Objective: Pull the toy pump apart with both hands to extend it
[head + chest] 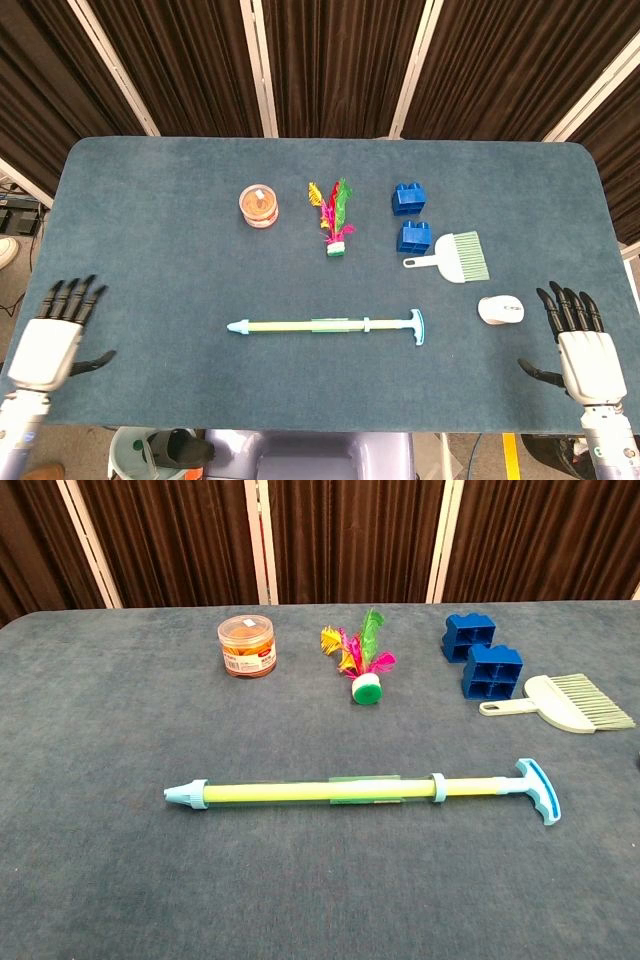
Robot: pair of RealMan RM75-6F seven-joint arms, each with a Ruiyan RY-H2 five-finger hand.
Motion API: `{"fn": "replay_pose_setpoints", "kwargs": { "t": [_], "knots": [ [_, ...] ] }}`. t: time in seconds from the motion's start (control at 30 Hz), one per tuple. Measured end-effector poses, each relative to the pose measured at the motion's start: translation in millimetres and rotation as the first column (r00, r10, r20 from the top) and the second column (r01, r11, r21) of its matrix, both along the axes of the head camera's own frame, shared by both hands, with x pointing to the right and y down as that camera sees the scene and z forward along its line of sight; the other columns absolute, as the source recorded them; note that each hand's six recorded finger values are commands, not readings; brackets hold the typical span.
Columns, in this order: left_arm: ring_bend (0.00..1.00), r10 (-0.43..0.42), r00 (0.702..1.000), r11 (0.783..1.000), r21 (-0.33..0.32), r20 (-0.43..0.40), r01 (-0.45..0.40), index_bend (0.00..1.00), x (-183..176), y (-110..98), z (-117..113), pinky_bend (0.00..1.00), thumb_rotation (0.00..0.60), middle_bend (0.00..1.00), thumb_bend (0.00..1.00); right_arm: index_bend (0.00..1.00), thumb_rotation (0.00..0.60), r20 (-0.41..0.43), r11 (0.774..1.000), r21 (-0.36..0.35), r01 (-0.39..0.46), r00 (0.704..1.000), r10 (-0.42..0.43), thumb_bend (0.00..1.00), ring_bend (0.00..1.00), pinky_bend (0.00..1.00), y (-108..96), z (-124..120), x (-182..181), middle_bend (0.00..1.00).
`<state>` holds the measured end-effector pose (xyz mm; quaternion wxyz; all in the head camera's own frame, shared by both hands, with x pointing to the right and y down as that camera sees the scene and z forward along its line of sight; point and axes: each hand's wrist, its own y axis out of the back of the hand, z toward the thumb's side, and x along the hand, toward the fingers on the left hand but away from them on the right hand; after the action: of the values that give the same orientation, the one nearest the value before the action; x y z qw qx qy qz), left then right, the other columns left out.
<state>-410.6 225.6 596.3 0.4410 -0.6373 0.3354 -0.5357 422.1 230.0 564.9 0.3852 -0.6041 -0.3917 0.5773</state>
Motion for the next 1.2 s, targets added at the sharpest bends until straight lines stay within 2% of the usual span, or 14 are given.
{"fn": "replay_pose_setpoints", "kwargs": {
  "t": [0.07, 0.27, 0.33, 0.47, 0.7, 0.93, 1.2],
  "knots": [
    [0.05, 0.010, 1.000, 1.000, 0.019, -0.028, -0.010, 0.42, 16.5, 1.2, 7.4, 0.12, 0.600, 0.07, 0.14, 0.00, 0.600, 0.014, 1.000, -0.011, -0.004, 1.000, 0.004, 0.08, 0.00, 0.00, -1.3, 2.2, -0.3, 0.00],
    [0.05, 0.089, 0.993, 0.994, 0.070, -0.078, -0.084, 0.50, 80.5, 10.2, 37.9, 0.12, 0.600, 0.07, 0.17, 0.00, 0.600, 0.038, 0.999, -0.032, -0.012, 0.999, 0.014, 0.08, 0.00, 0.00, -2.7, 2.1, 3.9, 0.00],
    [0.05, 0.123, 0.989, 0.990, 0.083, -0.079, -0.116, 0.48, 98.7, 13.9, 48.2, 0.12, 0.600, 0.07, 0.18, 0.00, 0.600, 0.052, 0.999, -0.037, -0.021, 0.998, 0.023, 0.08, 0.00, 0.00, -3.8, 0.6, 6.9, 0.00],
    [0.05, 0.177, 0.981, 0.980, 0.102, -0.073, -0.169, 0.47, 122.8, 18.5, 63.9, 0.12, 0.600, 0.07, 0.27, 0.00, 0.600, 0.067, 0.998, -0.044, -0.044, 0.997, 0.047, 0.08, 0.00, 0.00, -7.3, -1.2, 14.0, 0.00],
    [0.05, 0.244, 0.968, 0.965, 0.118, -0.064, -0.235, 0.43, 157.9, 19.0, 87.4, 0.12, 0.600, 0.06, 0.28, 0.00, 0.600, 0.062, 0.997, -0.055, -0.058, 0.996, 0.062, 0.09, 0.00, 0.00, -10.8, 0.4, 19.9, 0.00],
    [0.05, 0.248, 0.966, 0.966, 0.101, -0.072, -0.240, 0.39, 175.4, 12.3, 101.8, 0.12, 0.600, 0.05, 0.28, 0.00, 0.600, 0.052, 0.996, -0.063, -0.069, 0.996, 0.072, 0.08, 0.00, 0.00, -12.0, 2.8, 23.3, 0.00],
    [0.05, 0.244, 0.968, 0.968, 0.071, -0.066, -0.239, 0.39, 188.0, 6.1, 117.2, 0.12, 0.600, 0.04, 0.28, 0.00, 0.600, 0.044, 0.995, -0.062, -0.081, 0.996, 0.083, 0.08, 0.00, 0.00, -13.5, 2.5, 27.3, 0.00]
  ]
}}
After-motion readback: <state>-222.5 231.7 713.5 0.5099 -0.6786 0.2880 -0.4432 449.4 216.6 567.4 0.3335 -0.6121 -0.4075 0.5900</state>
